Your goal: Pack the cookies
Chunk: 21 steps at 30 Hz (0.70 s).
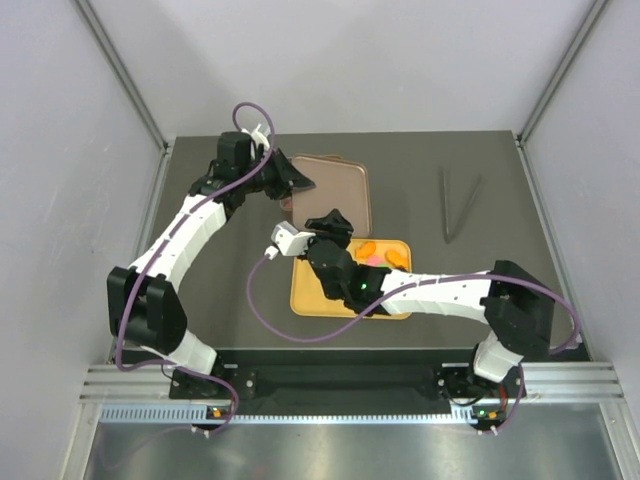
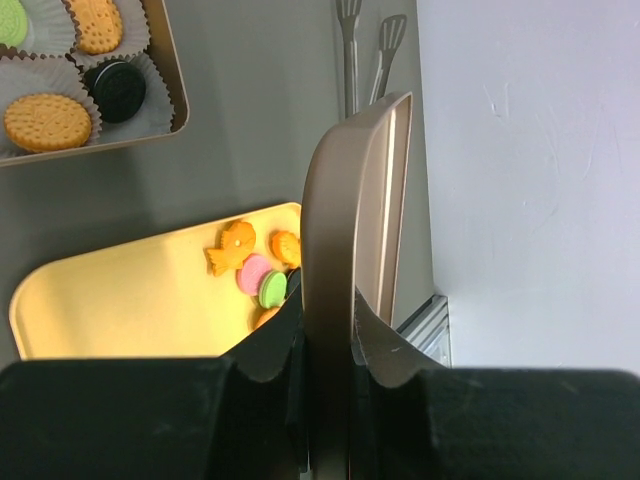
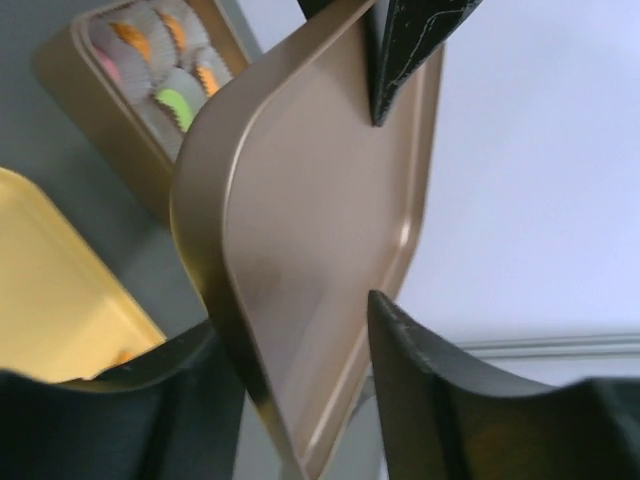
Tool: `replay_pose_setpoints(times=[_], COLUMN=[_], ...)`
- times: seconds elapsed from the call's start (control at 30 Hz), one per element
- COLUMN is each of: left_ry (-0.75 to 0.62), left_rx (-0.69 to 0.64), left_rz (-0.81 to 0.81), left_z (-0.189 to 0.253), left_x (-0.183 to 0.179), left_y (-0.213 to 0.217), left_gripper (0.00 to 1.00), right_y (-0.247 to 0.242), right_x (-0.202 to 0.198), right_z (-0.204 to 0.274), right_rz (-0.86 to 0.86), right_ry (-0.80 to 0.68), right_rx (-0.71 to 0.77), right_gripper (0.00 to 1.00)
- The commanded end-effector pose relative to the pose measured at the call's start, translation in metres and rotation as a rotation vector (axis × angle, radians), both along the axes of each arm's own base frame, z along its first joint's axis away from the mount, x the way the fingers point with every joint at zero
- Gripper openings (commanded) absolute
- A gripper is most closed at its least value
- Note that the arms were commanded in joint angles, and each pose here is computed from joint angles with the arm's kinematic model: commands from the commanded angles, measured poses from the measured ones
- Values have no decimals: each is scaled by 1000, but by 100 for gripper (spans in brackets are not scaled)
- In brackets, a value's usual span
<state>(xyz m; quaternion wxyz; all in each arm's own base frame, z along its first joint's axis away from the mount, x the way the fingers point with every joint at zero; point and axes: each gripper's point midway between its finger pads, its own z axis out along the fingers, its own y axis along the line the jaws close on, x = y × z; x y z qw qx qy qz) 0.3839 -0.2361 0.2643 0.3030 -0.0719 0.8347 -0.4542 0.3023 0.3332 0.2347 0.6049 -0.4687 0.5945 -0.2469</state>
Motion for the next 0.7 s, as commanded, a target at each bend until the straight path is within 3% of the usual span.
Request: replay_pose_setpoints(times=[0.0, 0.13, 0.17, 0.23, 0.27, 0.37, 0.4, 0.5, 0.67], left_ry=[-91, -88, -89, -98, -96, -115, -131, -170, -265], left_rx=[-55, -83, -87, -90, -92, -96, -94, -58, -7], left_rz=[-16, -28, -26, -25, -23, 0, 12, 112, 324], left_z=[34, 38, 39, 41, 41, 46, 49, 54, 84], left_x=[-6, -8, -8, -7, -6, 0, 3, 25, 69], left_y=[2, 2, 3, 4, 5, 12, 15, 40, 103], left_gripper=[0, 0, 1, 6, 11, 42, 58, 77, 82], right_y=[-9, -11, -12, -11, -11, -12, -11, -9, -7], right_x=[7, 9, 10, 11, 11, 8, 7, 3, -6], right_z=[23, 32, 34, 40, 44, 52, 52, 53, 46], right_rz=[-74, -99, -103, -109, -113, -110, -106, -92, -25], right_ry=[-112, -154, -158, -177, -187, -197, -194, -158, -22], right_rx=[40, 57, 54, 66, 82, 89, 79, 64, 82], right_gripper=[45, 25, 13, 0, 0, 0, 0, 0, 0])
